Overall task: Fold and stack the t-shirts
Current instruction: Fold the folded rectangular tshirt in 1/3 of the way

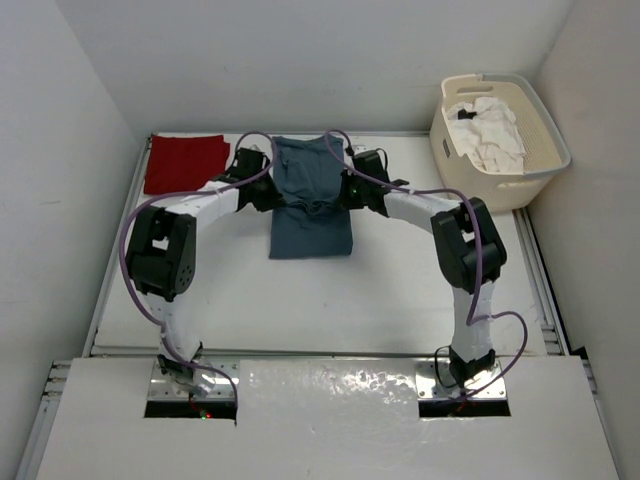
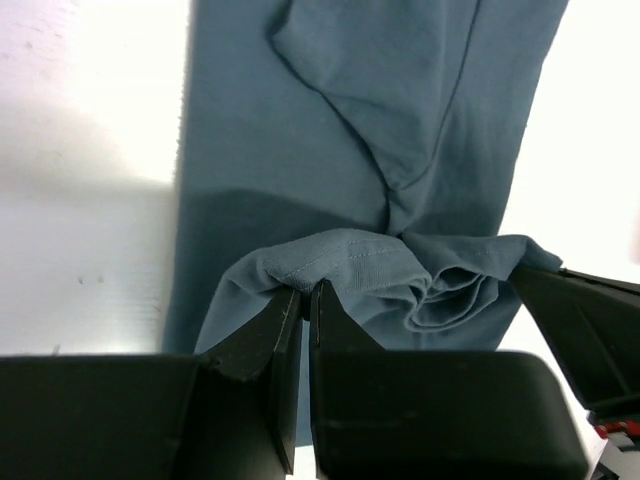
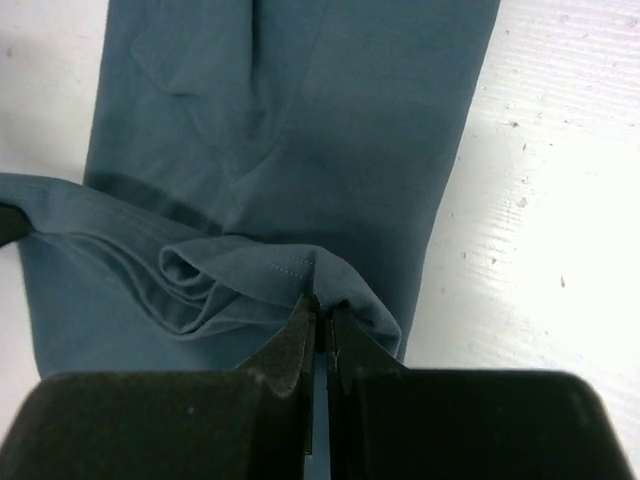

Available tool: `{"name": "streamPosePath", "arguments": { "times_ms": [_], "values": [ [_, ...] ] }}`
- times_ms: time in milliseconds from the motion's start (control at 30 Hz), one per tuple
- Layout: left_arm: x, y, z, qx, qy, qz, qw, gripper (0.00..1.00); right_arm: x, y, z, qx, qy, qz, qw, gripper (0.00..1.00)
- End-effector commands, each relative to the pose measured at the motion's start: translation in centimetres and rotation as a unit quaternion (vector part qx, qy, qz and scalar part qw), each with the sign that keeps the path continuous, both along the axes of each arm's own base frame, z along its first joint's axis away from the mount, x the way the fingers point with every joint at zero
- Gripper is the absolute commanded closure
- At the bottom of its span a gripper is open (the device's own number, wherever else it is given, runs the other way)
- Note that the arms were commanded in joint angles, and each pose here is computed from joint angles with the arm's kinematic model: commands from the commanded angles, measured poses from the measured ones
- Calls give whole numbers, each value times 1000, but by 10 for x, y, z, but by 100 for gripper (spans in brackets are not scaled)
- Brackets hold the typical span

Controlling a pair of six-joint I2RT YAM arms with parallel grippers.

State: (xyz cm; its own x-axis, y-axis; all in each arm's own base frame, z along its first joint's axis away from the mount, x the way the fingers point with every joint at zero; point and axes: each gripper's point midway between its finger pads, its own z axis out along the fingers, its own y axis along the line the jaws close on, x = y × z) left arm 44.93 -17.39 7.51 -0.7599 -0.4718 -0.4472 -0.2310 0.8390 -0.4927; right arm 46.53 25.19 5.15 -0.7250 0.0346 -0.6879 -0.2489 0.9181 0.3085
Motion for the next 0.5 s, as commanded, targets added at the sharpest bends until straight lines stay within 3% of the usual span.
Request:
{"name": "streamPosePath", "arguments": {
  "times_ms": [0, 267, 300, 367, 400, 433, 467],
  "values": [
    [26, 11, 16, 1, -34, 18, 999, 100, 26, 10, 25, 37, -47, 8, 998, 100],
    [41, 15, 2, 7, -23, 15, 1000, 100, 36, 6, 9, 34, -38, -6, 999, 88],
    [40, 17, 0, 8, -17, 15, 1000, 91, 38, 7, 10, 33, -41, -5, 999, 71],
    [44, 18, 4, 13, -17, 14, 1000, 64, 39, 10, 13, 30, -46, 14, 998, 60],
    [44, 20, 5, 17, -15, 17, 1000, 44, 41, 12, 18, 29, -45, 20, 998, 43],
    [46, 20, 9, 15, -20, 15, 1000, 39, 39, 16, 20, 31, -43, 34, 998, 40],
    [49, 19, 21, 15, -33, 11, 999, 26, 42, 16, 27, 26, -53, 41, 997, 38]
  ]
}}
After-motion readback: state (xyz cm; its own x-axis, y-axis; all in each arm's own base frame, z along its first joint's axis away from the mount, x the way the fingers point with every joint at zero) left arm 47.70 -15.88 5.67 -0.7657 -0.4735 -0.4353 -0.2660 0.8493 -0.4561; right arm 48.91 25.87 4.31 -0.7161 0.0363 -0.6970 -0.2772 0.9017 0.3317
